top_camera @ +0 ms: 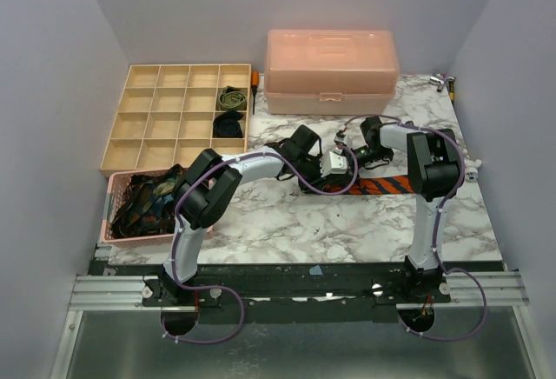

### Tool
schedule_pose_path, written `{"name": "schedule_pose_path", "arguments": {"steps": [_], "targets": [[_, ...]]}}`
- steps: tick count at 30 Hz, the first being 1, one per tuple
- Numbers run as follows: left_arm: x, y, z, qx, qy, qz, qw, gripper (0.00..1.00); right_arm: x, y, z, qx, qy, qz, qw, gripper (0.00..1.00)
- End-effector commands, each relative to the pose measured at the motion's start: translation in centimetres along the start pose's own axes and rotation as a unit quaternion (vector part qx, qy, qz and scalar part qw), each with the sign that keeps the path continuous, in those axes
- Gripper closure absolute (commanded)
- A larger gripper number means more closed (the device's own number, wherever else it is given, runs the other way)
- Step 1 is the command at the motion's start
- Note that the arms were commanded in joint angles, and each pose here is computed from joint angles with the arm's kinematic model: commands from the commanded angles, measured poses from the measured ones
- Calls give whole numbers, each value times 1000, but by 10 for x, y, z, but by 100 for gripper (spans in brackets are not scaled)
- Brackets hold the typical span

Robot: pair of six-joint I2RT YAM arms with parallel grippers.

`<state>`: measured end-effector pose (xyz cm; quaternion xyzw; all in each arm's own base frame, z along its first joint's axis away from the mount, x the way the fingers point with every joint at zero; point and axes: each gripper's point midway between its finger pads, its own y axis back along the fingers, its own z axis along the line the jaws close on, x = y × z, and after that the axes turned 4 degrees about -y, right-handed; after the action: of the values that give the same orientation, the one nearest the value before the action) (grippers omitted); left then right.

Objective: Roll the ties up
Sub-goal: Roll the tie at the center of the board.

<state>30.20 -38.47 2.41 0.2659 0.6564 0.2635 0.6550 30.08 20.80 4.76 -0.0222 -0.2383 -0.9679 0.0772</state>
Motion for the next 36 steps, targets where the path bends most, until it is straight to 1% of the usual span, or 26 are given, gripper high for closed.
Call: {"name": "schedule_pose_path", "arguments": {"steps": [1, 3, 8, 13, 15, 17, 20, 24, 25, 27, 28, 32, 34, 36], "targets": [[91, -8, -47, 61, 89, 129, 986, 82, 15, -16, -52, 69, -26, 30, 997, 100], [79, -9, -42, 57, 74, 103, 990, 69, 18, -16, -59, 81, -32, 35, 996, 100], [47, -10, -31, 44, 42, 25, 998, 55, 20, -11, -79, 124, -45, 43, 990, 100], [23, -8, -32, 50, 12, -46, 998, 48, 21, -6, -97, 162, -59, 51, 984, 100], [18, -7, -34, 58, 8, -64, 996, 46, 19, -4, -104, 180, -61, 50, 980, 100], [15, -7, -36, 62, 6, -78, 995, 38, 19, -3, -110, 195, -66, 51, 977, 100], [11, -1, -36, 57, 2, -107, 993, 36, 21, -1, -120, 216, -71, 55, 972, 100], [12, 10, -29, 28, 2, -158, 987, 34, 23, 2, -129, 243, -74, 59, 965, 100], [10, 15, -27, 21, 1, -172, 985, 31, 23, 3, -132, 250, -74, 61, 963, 100], [8, 20, -26, 9, -14, -196, 980, 27, 24, 6, -136, 264, -74, 64, 960, 100], [7, 22, -26, 2, -22, -205, 978, 24, 24, 6, -138, 267, -75, 65, 959, 100], [0, 22, -24, -12, -29, -233, 972, 20, 23, 6, -140, 271, -74, 72, 957, 100], [-4, 22, -24, -15, -26, -246, 969, 13, 23, 4, -138, 265, -68, 79, 959, 100], [-10, 22, -24, -24, -25, -260, 965, 11, 24, 1, -134, 258, -59, 88, 960, 100]]}}
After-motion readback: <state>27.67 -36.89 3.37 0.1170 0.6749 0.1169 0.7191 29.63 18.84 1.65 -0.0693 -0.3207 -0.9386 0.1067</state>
